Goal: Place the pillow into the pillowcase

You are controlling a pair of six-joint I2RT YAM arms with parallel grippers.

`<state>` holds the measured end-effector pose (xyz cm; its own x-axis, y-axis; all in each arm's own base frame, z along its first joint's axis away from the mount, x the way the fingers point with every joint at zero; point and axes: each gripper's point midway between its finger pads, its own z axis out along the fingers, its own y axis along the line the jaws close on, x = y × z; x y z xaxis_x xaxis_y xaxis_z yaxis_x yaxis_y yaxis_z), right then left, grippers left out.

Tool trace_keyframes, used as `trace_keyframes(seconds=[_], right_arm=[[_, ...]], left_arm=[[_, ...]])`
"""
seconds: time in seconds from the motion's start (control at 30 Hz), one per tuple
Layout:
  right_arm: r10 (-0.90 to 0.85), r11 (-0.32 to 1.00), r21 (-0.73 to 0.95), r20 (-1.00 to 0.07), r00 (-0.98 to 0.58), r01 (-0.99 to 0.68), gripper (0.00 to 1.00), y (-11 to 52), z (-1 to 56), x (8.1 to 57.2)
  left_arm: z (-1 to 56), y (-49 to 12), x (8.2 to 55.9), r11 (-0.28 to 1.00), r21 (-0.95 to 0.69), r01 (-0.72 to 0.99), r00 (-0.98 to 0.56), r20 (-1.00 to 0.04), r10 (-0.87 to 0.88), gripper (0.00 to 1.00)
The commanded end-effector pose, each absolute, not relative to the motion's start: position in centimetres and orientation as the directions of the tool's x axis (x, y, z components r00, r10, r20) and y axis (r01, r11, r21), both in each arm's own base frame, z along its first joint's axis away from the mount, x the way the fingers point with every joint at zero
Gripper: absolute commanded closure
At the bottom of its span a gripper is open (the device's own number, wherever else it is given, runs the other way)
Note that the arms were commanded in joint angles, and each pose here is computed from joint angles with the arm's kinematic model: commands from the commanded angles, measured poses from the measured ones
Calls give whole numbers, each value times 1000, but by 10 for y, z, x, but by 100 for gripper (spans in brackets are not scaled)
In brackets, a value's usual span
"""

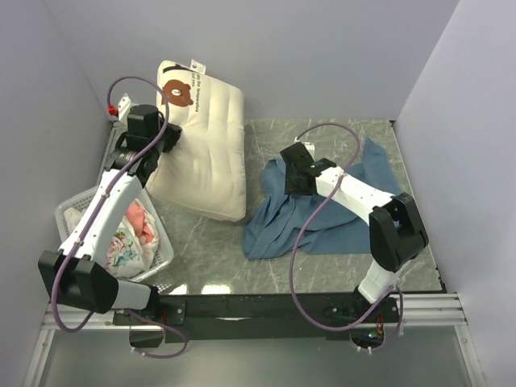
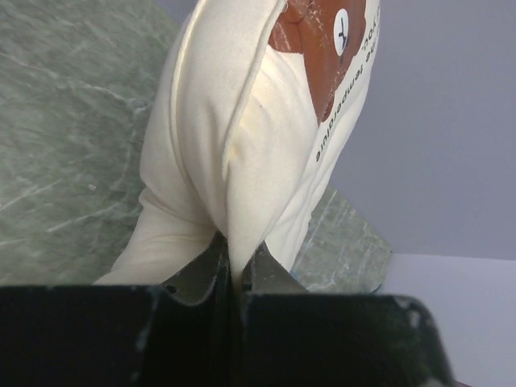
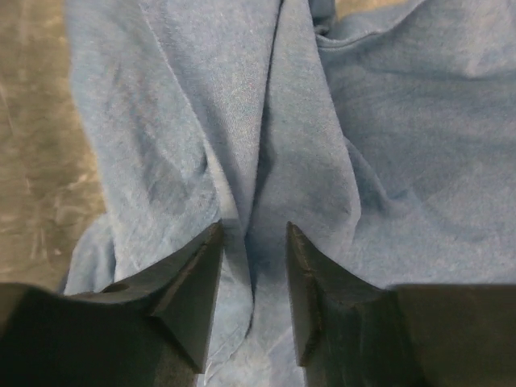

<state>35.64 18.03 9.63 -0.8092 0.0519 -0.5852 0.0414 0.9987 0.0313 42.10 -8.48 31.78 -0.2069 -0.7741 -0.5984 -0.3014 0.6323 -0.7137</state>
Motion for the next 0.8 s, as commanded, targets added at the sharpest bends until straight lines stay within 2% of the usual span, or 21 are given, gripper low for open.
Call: trace_keyframes(seconds=[0.0, 0.03, 0.13, 0.2, 0.33, 0.43, 0.5, 0.67, 0.77], right_arm=[[34, 998, 61, -572, -820, -1, 62, 191, 100, 364], [33, 998, 67, -564, -825, -6, 72, 192, 98, 362], [44, 993, 117, -558, -829, -26, 88, 199, 105, 356], [47, 991, 132, -556, -830, -32, 93, 199, 113, 350], [62, 978, 197, -563, -824, -61, 95, 206, 132, 340], [63, 973, 220, -558, -828, -74, 95, 211, 137, 339], [48, 975, 208, -545, -837, -80, 99, 212, 135, 341], [37, 977, 198, -538, -842, -84, 100, 212, 133, 342], [37, 976, 201, -534, -845, -84, 100, 215, 133, 345]], left_arm=[[389, -109, 440, 474, -877, -70, -82, -469, -879, 99], [388, -111, 440, 430, -900, -66, -64, -427, -902, 99], [382, -116, 440, 333, -942, -48, 13, -334, -943, 99], [381, -122, 438, 280, -960, -19, 45, -280, -959, 99], [388, -112, 431, 150, -989, 7, 191, -146, -971, 99], [388, -109, 423, 59, -997, 43, 243, -47, -969, 99], [380, -107, 415, 22, -998, 58, 252, -7, -968, 99], [369, -94, 403, -10, -996, 84, 300, 34, -953, 99], [368, -103, 403, -6, -996, 94, 260, 30, -965, 99]])
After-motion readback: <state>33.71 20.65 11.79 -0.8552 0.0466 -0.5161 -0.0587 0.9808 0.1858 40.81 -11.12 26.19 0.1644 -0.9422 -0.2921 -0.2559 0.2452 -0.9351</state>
